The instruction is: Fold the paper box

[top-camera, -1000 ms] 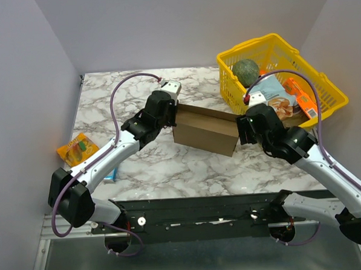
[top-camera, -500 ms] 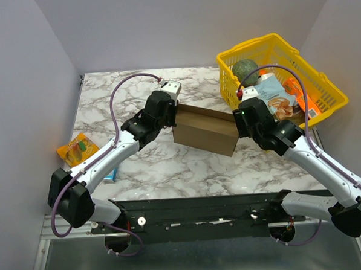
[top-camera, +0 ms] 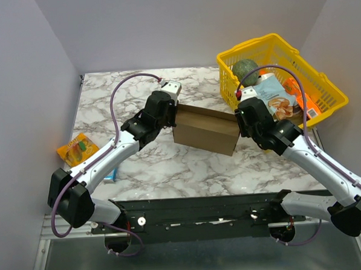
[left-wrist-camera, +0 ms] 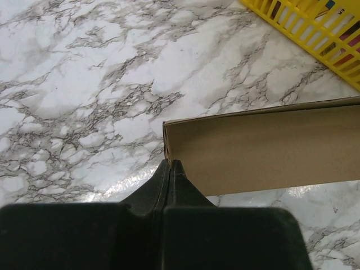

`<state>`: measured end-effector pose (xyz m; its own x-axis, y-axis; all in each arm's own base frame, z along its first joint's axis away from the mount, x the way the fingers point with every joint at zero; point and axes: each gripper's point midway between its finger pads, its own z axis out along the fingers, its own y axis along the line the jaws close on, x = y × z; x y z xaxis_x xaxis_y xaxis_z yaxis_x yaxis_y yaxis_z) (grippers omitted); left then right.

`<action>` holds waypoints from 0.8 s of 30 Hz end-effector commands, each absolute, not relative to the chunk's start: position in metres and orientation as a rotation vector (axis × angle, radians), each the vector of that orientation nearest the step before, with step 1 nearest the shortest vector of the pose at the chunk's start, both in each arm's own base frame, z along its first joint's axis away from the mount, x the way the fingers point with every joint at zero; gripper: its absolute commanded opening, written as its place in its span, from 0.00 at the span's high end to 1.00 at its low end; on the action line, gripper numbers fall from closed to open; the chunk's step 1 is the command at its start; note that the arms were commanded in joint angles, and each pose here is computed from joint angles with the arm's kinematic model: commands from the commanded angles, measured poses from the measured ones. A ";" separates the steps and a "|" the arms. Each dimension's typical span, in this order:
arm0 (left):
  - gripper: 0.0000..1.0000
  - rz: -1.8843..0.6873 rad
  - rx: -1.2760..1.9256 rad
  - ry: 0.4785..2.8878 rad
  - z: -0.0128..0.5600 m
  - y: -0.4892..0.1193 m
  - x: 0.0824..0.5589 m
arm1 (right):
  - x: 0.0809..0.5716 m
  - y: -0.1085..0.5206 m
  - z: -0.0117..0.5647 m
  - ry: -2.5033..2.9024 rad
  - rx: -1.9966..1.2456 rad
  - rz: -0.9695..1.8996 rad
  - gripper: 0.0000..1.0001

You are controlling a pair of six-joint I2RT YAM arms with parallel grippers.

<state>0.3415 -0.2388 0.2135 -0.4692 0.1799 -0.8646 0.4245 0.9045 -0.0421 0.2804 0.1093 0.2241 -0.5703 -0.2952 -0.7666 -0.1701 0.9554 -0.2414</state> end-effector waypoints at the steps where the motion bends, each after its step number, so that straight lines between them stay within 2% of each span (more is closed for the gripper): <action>1: 1.00 -0.162 0.622 2.435 0.117 -0.204 0.282 | 0.278 0.110 0.213 2.221 -0.322 -0.165 0.59; 4: 1.00 -0.159 0.625 2.434 0.117 -0.203 0.282 | 0.278 0.108 0.211 2.225 -0.318 -0.181 0.59; 6: 1.00 -0.158 0.627 2.435 0.117 -0.203 0.281 | 0.278 0.108 0.210 2.228 -0.317 -0.184 0.63; 8: 1.00 -0.157 0.630 2.436 0.117 -0.203 0.281 | 0.279 0.109 0.209 2.232 -0.317 -0.176 0.72; 9: 1.00 -0.157 0.627 2.435 0.117 -0.203 0.282 | 0.278 0.111 0.208 2.237 -0.320 -0.162 0.80; 10: 1.00 -0.162 0.630 2.434 0.118 -0.204 0.281 | 0.278 0.112 0.209 2.237 -0.311 -0.150 0.83; 18: 1.00 -0.160 0.657 2.430 0.117 -0.208 0.277 | 0.284 0.143 0.239 2.233 -0.237 0.065 0.95; 24: 1.00 -0.171 0.683 2.421 0.118 -0.213 0.273 | 0.293 0.160 0.238 2.280 -0.203 0.162 0.99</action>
<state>0.3405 -0.2328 0.2126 -0.4601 0.2104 -0.8626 0.4157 0.9095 0.0001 0.2872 0.1297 0.2262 -0.6421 -0.1737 -0.7467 -0.1557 0.9832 -0.0948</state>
